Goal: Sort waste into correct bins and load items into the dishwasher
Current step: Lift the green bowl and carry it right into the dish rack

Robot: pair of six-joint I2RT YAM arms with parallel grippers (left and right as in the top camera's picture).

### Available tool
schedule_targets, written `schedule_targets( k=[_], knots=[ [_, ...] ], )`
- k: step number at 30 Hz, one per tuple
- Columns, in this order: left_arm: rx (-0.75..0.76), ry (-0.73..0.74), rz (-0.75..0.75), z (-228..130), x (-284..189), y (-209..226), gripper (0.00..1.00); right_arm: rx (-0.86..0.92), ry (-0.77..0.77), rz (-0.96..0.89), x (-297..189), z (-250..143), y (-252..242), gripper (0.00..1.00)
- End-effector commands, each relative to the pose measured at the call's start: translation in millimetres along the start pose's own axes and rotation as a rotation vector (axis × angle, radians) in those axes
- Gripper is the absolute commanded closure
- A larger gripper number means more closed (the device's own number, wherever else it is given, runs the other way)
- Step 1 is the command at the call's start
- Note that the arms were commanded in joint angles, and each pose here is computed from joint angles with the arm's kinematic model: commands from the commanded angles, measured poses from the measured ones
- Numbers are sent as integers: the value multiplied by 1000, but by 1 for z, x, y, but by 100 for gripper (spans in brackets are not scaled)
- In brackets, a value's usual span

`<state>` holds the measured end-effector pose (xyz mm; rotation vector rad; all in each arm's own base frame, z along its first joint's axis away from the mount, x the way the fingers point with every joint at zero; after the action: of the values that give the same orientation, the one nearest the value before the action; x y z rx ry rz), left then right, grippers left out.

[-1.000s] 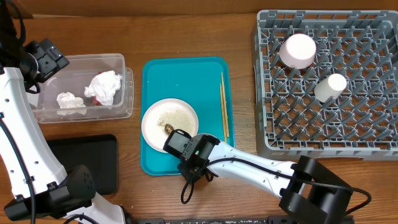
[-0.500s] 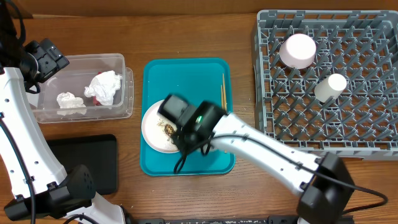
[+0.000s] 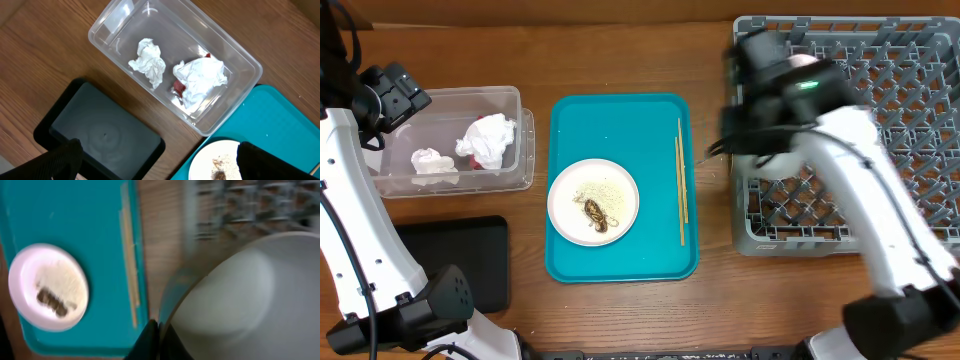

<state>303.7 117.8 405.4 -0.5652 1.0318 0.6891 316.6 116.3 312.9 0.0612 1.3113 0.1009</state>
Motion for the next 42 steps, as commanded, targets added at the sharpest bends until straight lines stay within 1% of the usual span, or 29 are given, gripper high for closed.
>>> schedule_targets(
  k=[1, 5, 7, 11, 13, 16, 17, 22, 27, 30, 34, 36, 40, 42],
  knots=[
    [-9, -9, 10, 0, -1, 1, 0, 173, -117, 51, -47, 3, -55, 96],
    [-9, -9, 10, 0, -1, 1, 0, 140, -111, 257, -53, 4, -86, 96],
    [-9, -9, 10, 0, -1, 1, 0, 139, -107, 282, -55, 2, -99, 96],
    [-9, -9, 10, 0, -1, 1, 0, 246, -129, 270, -60, -1, -136, 96],
    [-9, -9, 10, 0, -1, 1, 0, 266, -171, 304, -65, -1, -153, 96],
    [-9, -9, 10, 0, -1, 1, 0, 271, -270, 424, -76, 0, -177, 96],
    [-9, -9, 10, 0, -1, 1, 0, 313, -328, 466, -82, -1, -195, 96],
    [-9, -9, 10, 0, -1, 1, 0, 416, -434, 436, -83, -4, -246, 96],
    [-9, -9, 10, 0, -1, 1, 0, 456, -491, 394, -64, 1, -284, 96],
    [-9, -9, 10, 0, -1, 1, 0, 500, -503, 406, -50, 6, -304, 96],
    [-9, -9, 10, 0, -1, 1, 0, 468, -596, 570, -37, 21, -325, 96],
    [-9, -9, 10, 0, -1, 1, 0, 502, -614, 627, -28, 28, -336, 96],
    [-9, -9, 10, 0, -1, 1, 0, 628, -574, 674, -1, 35, -356, 96],
    [-9, -9, 10, 0, -1, 1, 0, 636, -558, 721, 11, 36, -359, 96]
  ],
)
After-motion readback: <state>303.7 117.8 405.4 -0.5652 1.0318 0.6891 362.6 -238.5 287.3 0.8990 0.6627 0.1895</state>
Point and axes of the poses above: each gripper's point midway between its finger pads, its own x axis out along the fingers, its own y axis along the line the jaws close on, z = x × y, the point moved 9 cm from there along -x, back along the fingers, and after that the axes turned 5 degrees about -x, right-handed, at the moved point
